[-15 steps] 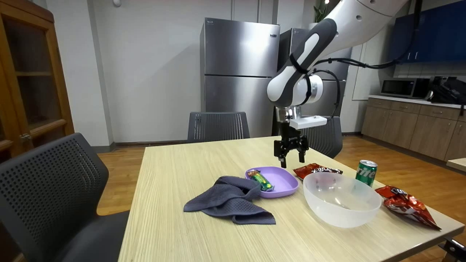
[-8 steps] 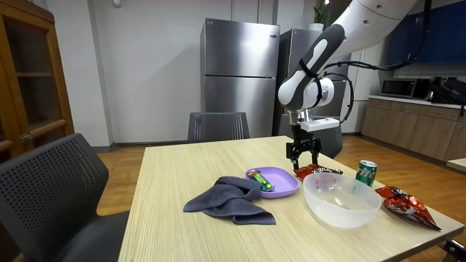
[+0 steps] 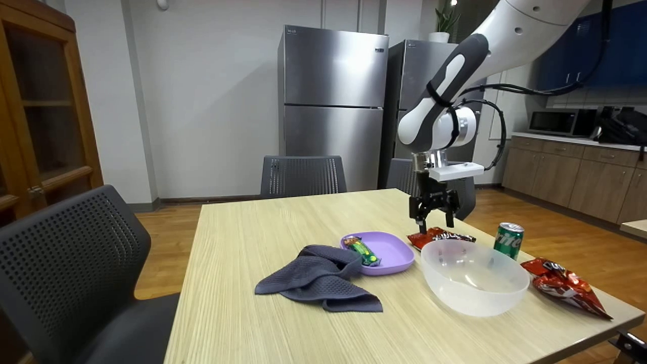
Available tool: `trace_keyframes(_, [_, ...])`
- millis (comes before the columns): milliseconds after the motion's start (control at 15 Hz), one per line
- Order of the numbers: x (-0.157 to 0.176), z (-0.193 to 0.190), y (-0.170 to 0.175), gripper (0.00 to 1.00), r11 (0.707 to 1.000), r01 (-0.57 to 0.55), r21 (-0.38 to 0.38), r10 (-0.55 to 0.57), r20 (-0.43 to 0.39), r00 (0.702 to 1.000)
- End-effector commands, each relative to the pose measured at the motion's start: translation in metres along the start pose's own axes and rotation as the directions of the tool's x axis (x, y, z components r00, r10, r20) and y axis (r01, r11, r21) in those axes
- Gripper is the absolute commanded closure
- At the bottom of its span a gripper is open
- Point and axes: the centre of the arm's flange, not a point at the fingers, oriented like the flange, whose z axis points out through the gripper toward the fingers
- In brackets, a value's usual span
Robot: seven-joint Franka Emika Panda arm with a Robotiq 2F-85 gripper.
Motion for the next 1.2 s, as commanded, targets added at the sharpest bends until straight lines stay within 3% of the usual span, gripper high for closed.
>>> trace_keyframes(0, [-0.011,-0.01,0.009,0.0,0.999,-0.048,0.013,0.048,0.002,0.999])
trace_keyframes(533, [-0.006,-0.002,0.03,0.0,0.995,-0.09,0.031,0.09,0.005,0.996])
trace_keyframes(1133, [0.001,0.013,0.028,0.0,0.995,-0.092,0.023,0.092,0.017,0.996])
